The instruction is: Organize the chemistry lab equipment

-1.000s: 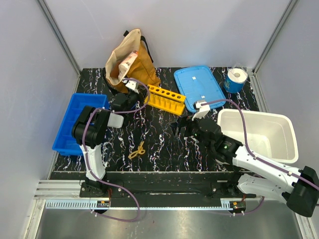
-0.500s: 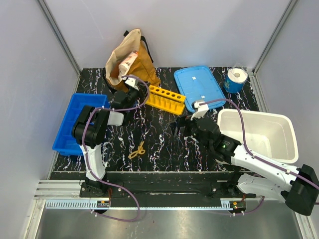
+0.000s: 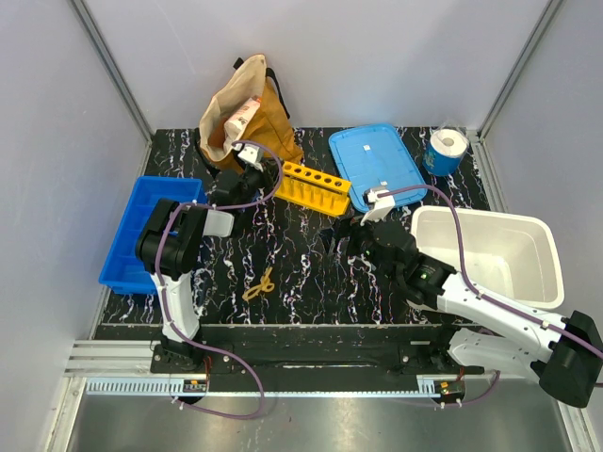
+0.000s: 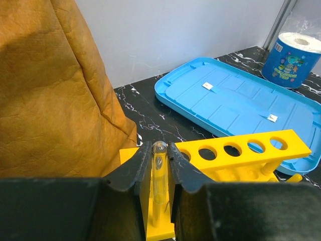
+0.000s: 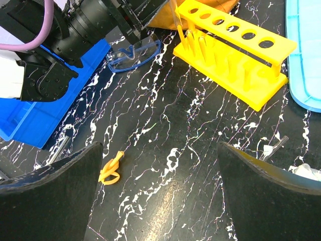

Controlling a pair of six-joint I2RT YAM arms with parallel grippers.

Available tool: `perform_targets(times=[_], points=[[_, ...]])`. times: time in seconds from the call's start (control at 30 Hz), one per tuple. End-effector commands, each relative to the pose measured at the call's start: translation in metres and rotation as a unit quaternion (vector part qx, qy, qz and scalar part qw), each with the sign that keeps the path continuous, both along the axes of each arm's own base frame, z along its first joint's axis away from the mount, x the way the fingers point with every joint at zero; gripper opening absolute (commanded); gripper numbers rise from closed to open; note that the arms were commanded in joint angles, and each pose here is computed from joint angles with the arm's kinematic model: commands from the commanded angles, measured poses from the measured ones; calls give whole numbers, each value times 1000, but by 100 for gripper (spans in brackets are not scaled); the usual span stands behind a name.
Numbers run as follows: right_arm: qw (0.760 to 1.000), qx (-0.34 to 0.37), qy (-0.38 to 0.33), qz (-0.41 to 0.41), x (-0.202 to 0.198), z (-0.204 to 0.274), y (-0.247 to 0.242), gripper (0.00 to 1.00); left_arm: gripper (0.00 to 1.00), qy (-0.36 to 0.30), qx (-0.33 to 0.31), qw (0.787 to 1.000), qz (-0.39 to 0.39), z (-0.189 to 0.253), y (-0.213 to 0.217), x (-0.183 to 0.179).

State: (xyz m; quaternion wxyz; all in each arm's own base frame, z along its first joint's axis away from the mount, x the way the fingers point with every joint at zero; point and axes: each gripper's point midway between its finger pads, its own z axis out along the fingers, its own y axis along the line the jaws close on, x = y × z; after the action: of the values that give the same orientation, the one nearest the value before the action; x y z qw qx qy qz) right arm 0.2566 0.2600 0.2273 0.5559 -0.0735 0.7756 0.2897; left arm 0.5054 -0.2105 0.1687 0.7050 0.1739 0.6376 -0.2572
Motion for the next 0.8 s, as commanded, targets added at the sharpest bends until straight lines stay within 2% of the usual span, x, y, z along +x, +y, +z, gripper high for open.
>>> perform_targets(times=[0.0, 0.77], points=[[999, 29, -41, -18, 8, 37, -3, 100, 20, -22, -2, 1000, -4, 21, -1, 9], [998, 30, -48, -18, 7, 41, -5, 100, 22, -1, 14, 1000, -1, 15, -1, 11]])
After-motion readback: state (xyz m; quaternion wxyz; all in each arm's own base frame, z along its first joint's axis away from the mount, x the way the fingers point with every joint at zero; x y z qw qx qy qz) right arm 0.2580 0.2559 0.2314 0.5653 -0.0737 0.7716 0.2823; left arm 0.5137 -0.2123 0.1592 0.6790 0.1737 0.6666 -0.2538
